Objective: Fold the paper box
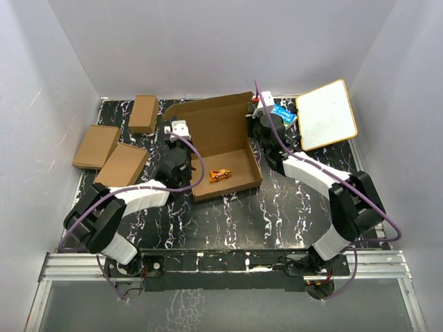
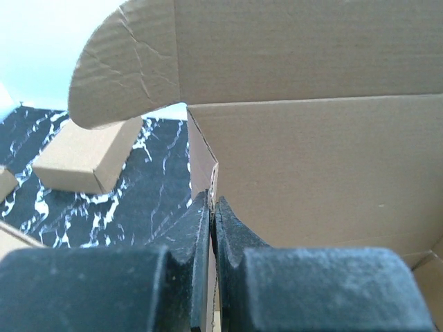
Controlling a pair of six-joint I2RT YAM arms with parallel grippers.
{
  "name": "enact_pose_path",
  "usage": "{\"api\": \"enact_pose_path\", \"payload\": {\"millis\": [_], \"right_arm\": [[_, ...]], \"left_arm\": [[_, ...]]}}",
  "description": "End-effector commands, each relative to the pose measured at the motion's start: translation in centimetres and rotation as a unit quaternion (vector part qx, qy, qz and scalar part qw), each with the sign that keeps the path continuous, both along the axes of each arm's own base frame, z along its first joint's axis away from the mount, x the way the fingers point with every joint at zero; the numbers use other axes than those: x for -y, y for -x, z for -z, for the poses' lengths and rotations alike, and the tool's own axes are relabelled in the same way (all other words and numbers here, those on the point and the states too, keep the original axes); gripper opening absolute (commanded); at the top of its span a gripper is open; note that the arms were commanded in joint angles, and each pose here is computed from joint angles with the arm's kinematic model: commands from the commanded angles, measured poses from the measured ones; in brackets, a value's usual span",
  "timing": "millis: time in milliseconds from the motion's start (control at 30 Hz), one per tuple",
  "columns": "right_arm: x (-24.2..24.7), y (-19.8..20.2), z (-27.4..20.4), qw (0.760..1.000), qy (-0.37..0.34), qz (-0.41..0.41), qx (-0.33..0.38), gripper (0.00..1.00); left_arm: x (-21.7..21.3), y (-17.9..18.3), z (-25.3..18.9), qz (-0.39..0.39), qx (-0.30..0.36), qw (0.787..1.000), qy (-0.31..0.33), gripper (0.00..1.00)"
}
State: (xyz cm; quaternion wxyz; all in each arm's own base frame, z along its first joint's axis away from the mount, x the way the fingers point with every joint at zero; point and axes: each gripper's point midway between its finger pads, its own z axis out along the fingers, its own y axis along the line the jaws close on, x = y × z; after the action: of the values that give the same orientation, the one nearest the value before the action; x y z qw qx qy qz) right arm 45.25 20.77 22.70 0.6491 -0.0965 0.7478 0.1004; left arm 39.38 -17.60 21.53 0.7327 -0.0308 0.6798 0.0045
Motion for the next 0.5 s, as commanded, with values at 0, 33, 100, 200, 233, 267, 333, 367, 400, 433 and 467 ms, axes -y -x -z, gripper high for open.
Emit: {"api": "enact_pose_path", "payload": {"millis": [0,33,100,200,233,267,333,367,400,433,467], "right_arm": [[-6.1,-0.5,-9.5,0.985,-0.070,-0.087,0.135,0.09],[-6.2,-1.0,-9.6,0.984,-0.064,-0.084,0.143,0.08],[-6.5,-1.8,-9.9,0.981,-0.055,-0.082,0.166,0.08],[-6.3,-2.6,-9.6,0.977,-0.047,-0.067,0.198,0.08],[-6.0,-2.7,-9.5,0.975,-0.047,-0.061,0.207,0.08],[-5.9,-2.7,-9.4,0.973,-0.048,-0.057,0.217,0.08],[-5.6,-2.6,-9.1,0.970,-0.055,-0.051,0.232,0.08],[-5.6,-2.7,-8.5,0.969,-0.059,-0.049,0.236,0.08],[-5.7,-2.7,-8.2,0.968,-0.063,-0.050,0.238,0.08],[-5.7,-2.7,-7.7,0.968,-0.066,-0.051,0.237,0.08],[-5.8,-2.7,-7.3,0.969,-0.069,-0.053,0.233,0.08]], "left_arm": [[3.6,-2.8,-6.0,0.099,0.085,0.991,0.031,0.00],[3.6,-3.4,-6.4,0.100,0.092,0.990,0.025,0.00],[4.0,-4.3,-6.7,0.105,0.102,0.989,0.013,0.00],[4.6,-5.0,-6.9,0.117,0.115,0.986,0.004,0.00],[4.8,-5.1,-6.8,0.122,0.121,0.985,0.002,0.00],[4.9,-5.1,-6.6,0.125,0.126,0.984,0.000,0.00],[5.1,-5.1,-5.9,0.131,0.133,0.982,-0.007,0.00],[5.1,-5.1,-5.7,0.133,0.137,0.982,-0.011,0.00],[5.2,-5.0,-5.3,0.136,0.139,0.981,-0.016,0.00],[5.3,-5.0,-5.1,0.138,0.143,0.980,-0.019,0.00],[5.4,-4.9,-4.8,0.141,0.144,0.979,-0.022,0.00]]}}
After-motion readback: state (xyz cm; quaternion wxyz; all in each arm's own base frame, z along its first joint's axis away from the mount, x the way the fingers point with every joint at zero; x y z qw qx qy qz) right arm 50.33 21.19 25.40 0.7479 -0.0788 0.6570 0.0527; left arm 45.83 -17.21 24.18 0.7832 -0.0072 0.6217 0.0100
